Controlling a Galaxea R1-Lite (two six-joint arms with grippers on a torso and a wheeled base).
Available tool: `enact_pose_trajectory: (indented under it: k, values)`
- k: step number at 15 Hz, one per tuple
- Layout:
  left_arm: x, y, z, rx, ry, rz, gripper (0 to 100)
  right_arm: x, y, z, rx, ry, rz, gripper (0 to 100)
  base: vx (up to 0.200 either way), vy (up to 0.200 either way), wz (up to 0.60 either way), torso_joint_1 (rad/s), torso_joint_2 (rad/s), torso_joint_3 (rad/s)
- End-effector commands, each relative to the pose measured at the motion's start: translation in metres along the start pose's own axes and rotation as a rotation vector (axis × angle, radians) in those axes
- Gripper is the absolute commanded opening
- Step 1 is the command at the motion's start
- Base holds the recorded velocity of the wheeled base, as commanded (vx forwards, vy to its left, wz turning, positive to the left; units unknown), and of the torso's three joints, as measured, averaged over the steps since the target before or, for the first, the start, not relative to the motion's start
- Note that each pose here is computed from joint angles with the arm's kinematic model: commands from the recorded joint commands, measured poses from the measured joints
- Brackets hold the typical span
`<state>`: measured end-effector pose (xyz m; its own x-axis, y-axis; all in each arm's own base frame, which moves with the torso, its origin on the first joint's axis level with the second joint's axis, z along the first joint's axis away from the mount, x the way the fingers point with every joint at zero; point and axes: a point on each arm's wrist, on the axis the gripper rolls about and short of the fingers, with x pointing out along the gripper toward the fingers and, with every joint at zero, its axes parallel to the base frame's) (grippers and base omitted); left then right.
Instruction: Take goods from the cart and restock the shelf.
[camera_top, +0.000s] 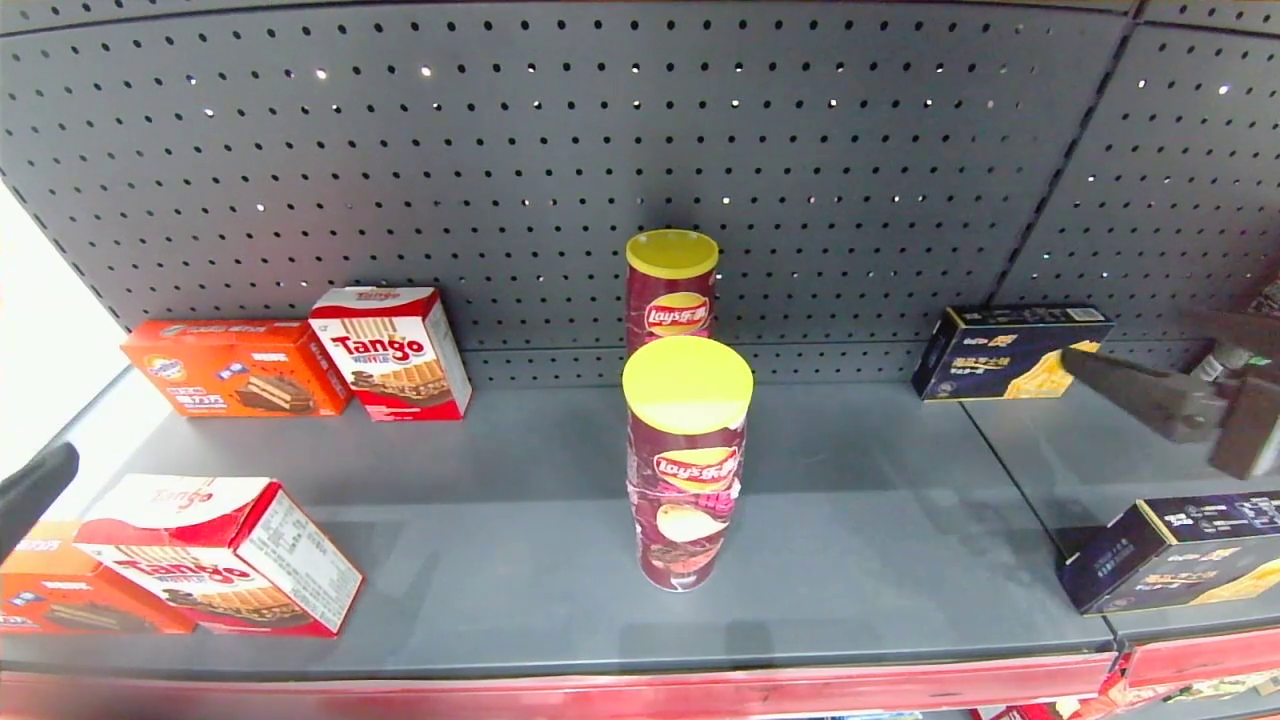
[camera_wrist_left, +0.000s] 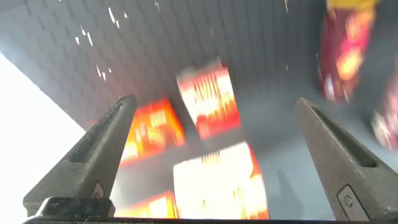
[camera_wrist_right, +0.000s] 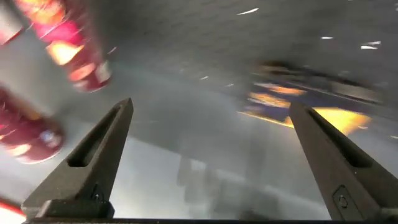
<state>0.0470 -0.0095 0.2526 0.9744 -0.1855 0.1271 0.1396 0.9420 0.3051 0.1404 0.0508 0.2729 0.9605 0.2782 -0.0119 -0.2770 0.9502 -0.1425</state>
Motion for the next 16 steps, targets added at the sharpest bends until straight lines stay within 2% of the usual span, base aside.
enact_pose_trajectory:
  k: [1,3,4,7,8,9,11,12,13,14,15,16]
  values:
    - [-0.059,-0.002,-0.010,-0.001,-0.009,0.001,100,-0.078,-0.013,-0.020,0.001,-0.123,-0.164,100,0.000,0.000,0.00,0.000,0.00,0.000]
    - [-0.078,-0.003,-0.013,-0.001,-0.014,0.001,100,-0.102,-0.011,-0.034,-0.002,-0.158,-0.191,100,0.000,0.000,0.00,0.000,0.00,0.000]
    - [-0.088,-0.004,-0.019,-0.001,-0.035,0.005,100,-0.119,-0.008,-0.046,-0.006,-0.162,-0.206,100,0.000,0.000,0.00,0.000,0.00,0.000]
    - [-0.110,-0.014,-0.049,0.002,-0.082,0.026,100,-0.148,-0.001,-0.075,-0.005,-0.121,-0.219,100,0.000,0.000,0.00,0.000,0.00,0.000]
    - [-0.110,-0.014,-0.049,0.002,-0.082,0.026,100,-0.148,-0.001,-0.075,-0.005,-0.121,-0.219,100,0.000,0.000,0.00,0.000,0.00,0.000]
    - [-0.110,-0.019,-0.066,-0.005,-0.074,0.051,100,-0.161,0.003,-0.089,-0.004,-0.132,-0.231,100,0.000,0.000,0.00,0.000,0.00,0.000]
    - [-0.102,-0.024,-0.080,-0.031,-0.056,0.051,100,-0.168,0.006,-0.105,-0.002,-0.146,-0.254,100,0.000,0.000,0.00,0.000,0.00,0.000]
    - [-0.095,-0.029,-0.095,-0.038,-0.057,0.050,100,-0.172,0.009,-0.119,-0.001,-0.153,-0.261,100,0.000,0.000,0.00,0.000,0.00,0.000]
    - [-0.087,-0.035,-0.114,-0.038,-0.057,0.050,100,-0.174,0.012,-0.141,0.021,-0.154,-0.276,100,0.000,0.000,0.00,0.000,0.00,0.000]
    - [-0.085,-0.038,-0.124,-0.038,-0.054,0.050,100,-0.171,0.013,-0.149,0.048,-0.135,-0.290,100,0.000,0.000,0.00,0.000,0.00,0.000]
    - [-0.083,-0.041,-0.132,-0.036,-0.038,0.053,100,-0.169,0.012,-0.155,0.081,-0.136,-0.329,100,0.000,0.000,0.00,0.000,0.00,0.000]
    - [-0.083,-0.043,-0.138,-0.038,0.014,0.034,100,-0.165,0.013,-0.170,0.115,-0.098,-0.347,100,0.000,0.000,0.00,0.000,0.00,0.000]
